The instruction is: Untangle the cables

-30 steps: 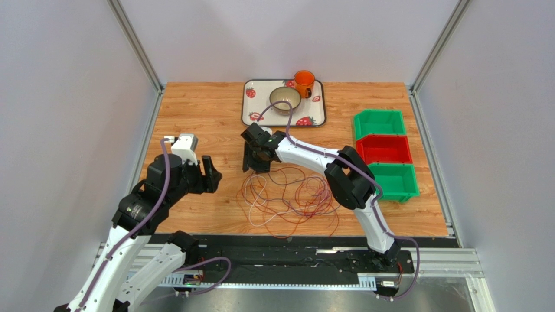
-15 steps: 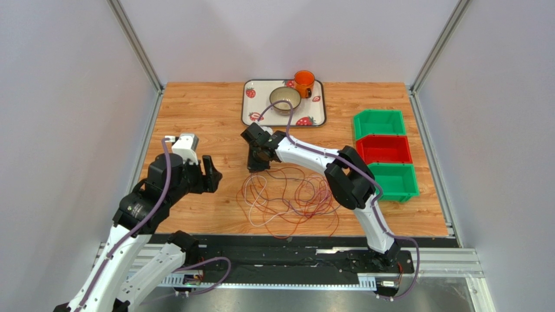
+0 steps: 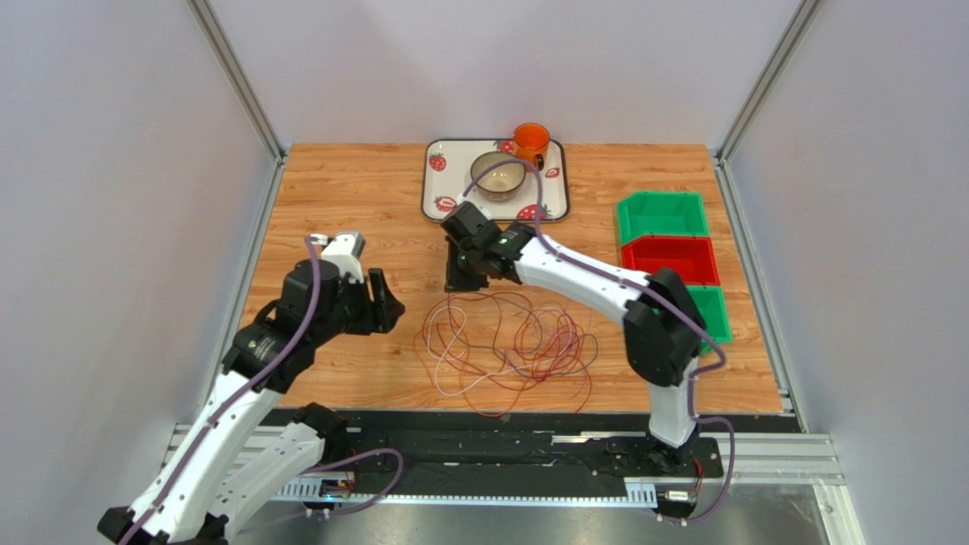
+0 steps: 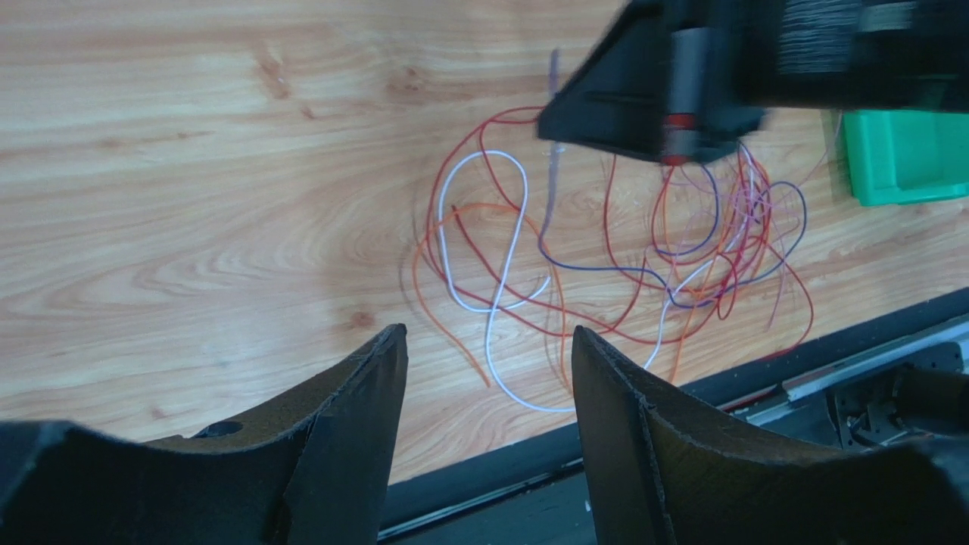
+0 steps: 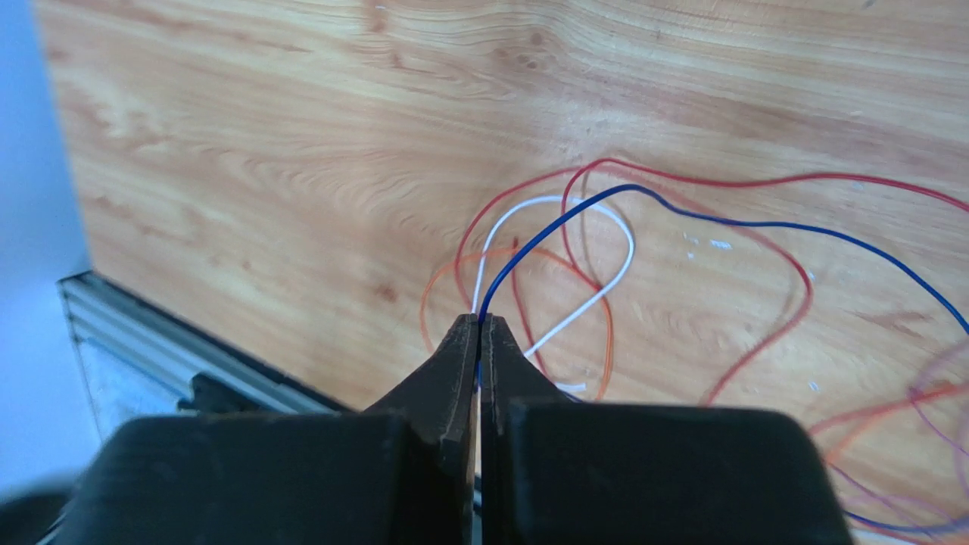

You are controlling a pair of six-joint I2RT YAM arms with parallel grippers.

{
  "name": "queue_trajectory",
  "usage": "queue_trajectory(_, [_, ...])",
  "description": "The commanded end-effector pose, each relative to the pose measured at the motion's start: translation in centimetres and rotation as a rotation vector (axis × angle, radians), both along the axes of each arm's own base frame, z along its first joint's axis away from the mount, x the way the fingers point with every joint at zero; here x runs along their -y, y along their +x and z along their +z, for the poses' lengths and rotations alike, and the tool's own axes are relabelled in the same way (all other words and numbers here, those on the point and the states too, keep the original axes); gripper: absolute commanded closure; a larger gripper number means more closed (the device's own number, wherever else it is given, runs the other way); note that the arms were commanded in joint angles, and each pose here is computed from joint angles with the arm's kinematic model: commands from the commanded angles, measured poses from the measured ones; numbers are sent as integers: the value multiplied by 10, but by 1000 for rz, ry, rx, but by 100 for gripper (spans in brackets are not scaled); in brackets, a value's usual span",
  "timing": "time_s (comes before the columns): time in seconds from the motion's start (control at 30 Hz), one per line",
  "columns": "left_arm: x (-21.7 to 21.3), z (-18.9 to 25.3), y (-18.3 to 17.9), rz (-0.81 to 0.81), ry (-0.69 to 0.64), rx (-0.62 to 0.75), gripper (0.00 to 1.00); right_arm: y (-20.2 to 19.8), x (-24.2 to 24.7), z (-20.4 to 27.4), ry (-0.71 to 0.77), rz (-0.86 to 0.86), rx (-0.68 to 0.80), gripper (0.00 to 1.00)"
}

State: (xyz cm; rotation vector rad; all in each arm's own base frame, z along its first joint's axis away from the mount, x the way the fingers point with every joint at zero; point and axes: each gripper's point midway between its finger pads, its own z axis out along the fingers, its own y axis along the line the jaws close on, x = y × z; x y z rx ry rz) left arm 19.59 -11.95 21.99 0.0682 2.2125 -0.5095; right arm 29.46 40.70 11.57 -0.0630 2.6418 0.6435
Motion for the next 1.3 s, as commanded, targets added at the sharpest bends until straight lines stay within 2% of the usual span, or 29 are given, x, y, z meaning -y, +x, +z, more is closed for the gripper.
queue_trajectory(0.0, [25,-27,9,-8,-100,-90,34,-16,28,68,54,66,119,100])
queue_trajectory(0.17, [47,-47,19,-32,-114,-121,30,-39,76,94,69,54,177,100])
queue_trajectory(0.3, [81,-62,24,-96,-99,-147,28,-51,110,113,51,29,219,100])
queue_trajectory(0.5, [125,-91,18,-150,-45,-191,28,-58,162,151,57,-52,342,100])
queue_trajectory(0.63, [163,-101,4,-233,-54,-208,28,-60,191,158,70,-124,381,100])
queue_trajectory(0.87, [205,-126,-3,-265,-38,-263,30,-66,217,165,80,-167,427,100])
queue_trajectory(1.0, [231,-124,-12,-326,-58,-240,30,-68,224,177,88,-174,456,100])
queue_trajectory(1.07, [241,-123,-13,-341,-66,-237,30,-69,228,181,84,-179,468,100])
queue_trajectory(1.17, [235,-128,-16,-299,-3,-264,40,-67,231,187,78,-187,485,100])
queue_trajectory(1.27, [212,-119,-13,-225,93,-166,40,-64,231,184,65,-188,479,100])
